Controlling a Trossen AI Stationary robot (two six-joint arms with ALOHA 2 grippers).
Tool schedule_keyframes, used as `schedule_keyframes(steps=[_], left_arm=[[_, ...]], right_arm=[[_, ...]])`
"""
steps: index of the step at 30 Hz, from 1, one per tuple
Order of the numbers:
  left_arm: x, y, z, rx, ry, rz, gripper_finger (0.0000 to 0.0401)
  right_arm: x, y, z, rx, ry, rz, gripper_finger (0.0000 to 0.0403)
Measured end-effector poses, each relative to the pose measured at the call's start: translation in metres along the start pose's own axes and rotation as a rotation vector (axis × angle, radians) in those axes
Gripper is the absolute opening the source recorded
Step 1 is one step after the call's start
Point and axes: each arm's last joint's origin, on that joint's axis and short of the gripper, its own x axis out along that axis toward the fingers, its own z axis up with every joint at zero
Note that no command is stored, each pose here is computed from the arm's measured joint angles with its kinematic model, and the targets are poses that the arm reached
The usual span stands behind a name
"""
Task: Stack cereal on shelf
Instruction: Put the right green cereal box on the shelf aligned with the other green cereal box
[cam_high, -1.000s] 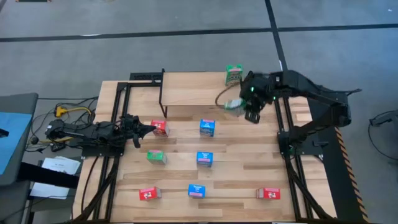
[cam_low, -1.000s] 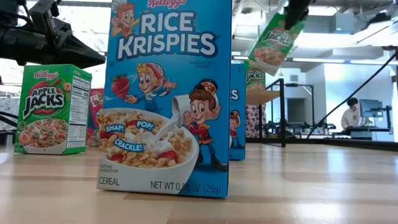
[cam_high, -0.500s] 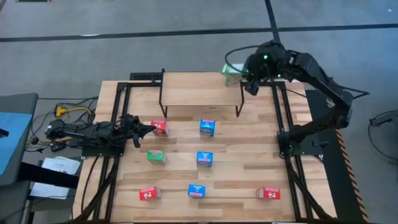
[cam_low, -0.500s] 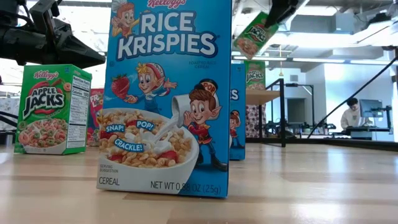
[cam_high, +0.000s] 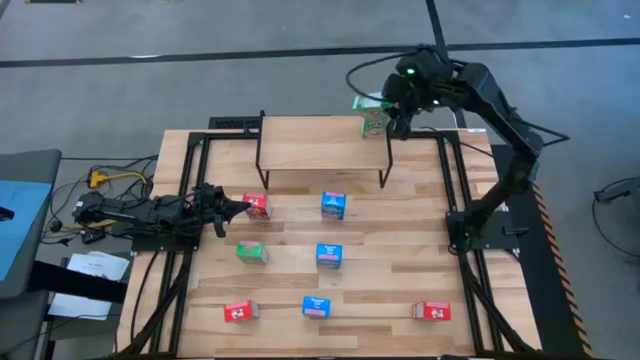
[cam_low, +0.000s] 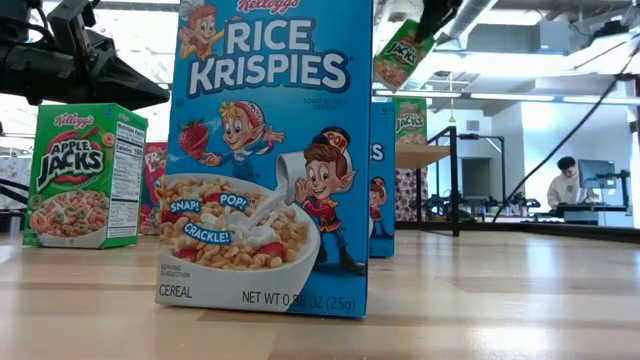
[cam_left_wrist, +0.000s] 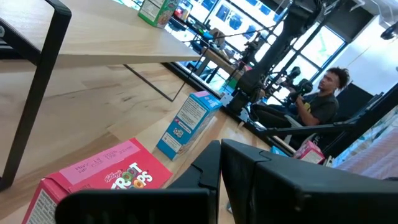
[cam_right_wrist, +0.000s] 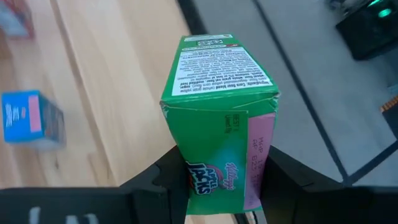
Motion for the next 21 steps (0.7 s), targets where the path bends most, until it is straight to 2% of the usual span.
schedule_keyframes(steps=[5, 11, 17, 21], left_arm=[[0.0, 0.0, 0.0, 0.0, 0.002, -0.002, 0.0], [0.0, 0.0, 0.0, 0.0, 0.002, -0.003, 0.0], [0.0, 0.0, -0.001, 0.004, 0.009, 0.001, 0.0], [0.0, 0.0, -0.001, 0.005, 0.008, 0.001, 0.0]], right_arm=[[0.01, 0.002, 0.008, -0.067, 0.134, 0.058, 0.0172], [0.013, 0.015, 0.015, -0.119, 0.132, 0.099, 0.0172], [0.013, 0.022, 0.017, -0.155, 0.154, 0.048, 0.0172], [0.013, 0.016, 0.016, -0.139, 0.162, 0.022, 0.0172]])
